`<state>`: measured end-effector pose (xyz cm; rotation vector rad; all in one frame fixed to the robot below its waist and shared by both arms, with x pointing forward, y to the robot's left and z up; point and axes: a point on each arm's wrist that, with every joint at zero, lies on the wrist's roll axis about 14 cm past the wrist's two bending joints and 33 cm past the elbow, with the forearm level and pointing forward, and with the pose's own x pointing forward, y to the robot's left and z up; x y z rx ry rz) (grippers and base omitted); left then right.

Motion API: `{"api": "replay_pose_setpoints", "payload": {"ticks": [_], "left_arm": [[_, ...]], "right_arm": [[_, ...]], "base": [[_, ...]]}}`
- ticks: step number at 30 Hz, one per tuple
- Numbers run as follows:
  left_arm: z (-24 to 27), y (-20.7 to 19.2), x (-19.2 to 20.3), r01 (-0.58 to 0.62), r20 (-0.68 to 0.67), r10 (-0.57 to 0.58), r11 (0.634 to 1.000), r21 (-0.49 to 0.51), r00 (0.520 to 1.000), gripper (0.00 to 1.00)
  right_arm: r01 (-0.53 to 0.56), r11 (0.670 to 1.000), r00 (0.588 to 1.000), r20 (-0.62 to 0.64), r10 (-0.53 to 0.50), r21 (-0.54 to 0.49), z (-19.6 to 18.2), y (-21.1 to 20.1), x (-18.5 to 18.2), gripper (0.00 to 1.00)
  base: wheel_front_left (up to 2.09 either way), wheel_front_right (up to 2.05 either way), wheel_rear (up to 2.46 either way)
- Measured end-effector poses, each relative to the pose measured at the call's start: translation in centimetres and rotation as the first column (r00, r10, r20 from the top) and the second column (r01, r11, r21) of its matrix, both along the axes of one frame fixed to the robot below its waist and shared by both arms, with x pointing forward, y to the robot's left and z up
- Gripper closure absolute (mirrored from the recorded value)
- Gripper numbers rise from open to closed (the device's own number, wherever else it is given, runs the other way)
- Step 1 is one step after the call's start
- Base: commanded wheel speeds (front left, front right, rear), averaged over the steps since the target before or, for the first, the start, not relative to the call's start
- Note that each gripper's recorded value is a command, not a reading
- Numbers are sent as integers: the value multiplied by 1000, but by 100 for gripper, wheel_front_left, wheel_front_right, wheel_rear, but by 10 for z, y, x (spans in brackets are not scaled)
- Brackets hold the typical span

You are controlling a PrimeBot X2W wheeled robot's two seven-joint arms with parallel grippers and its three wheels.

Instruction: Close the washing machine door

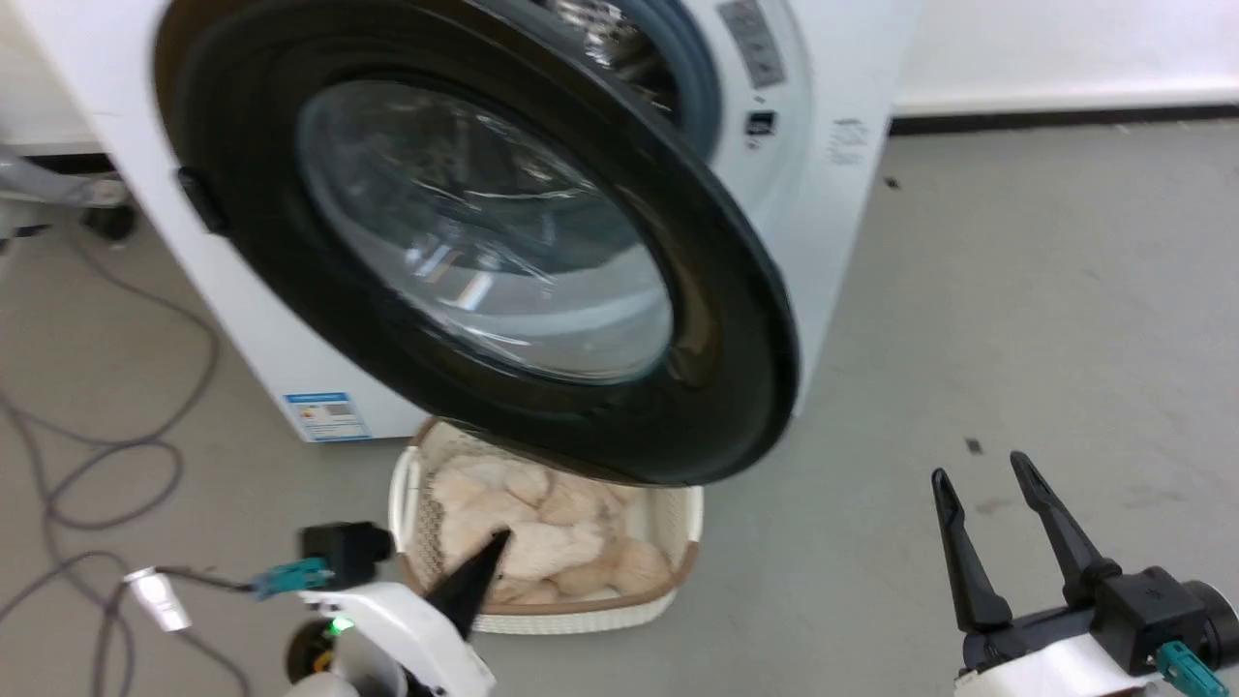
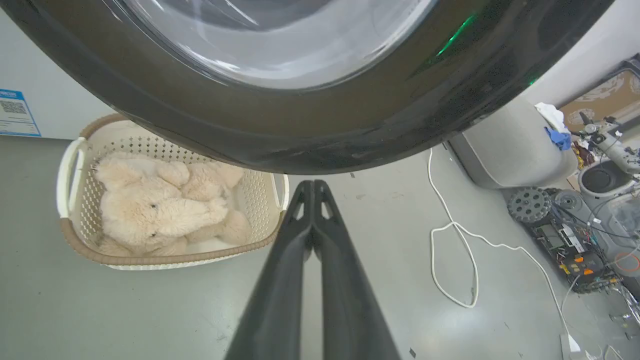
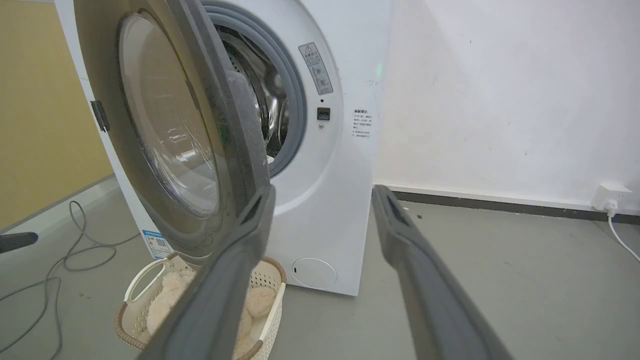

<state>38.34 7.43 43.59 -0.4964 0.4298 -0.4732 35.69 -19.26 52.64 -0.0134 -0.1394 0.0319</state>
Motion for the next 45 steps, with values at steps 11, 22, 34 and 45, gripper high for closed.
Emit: {"api": "replay_pose_setpoints", "payload": {"ticks": [11,22,34,45], "left_arm": [[126,108,9,-395,491,372,917,-60,788,100],[98,107,-49,-476,543,362,876,80,758,7],[92,110,-57,-516,547,382,849,110,745,0],[82,112,-57,-530,524,397,838,128,754,0]], "right_arm": [[-114,993,993,17,115,-9,5,37,5,0],[-165,986,985,38,166,-11,11,54,7,0],[-242,970,970,22,242,0,6,76,5,100],[-410,908,912,-17,410,-85,-2,108,24,100]], "base": [[0,0,0],[0,0,0],[0,0,0],[0,0,0]]}}
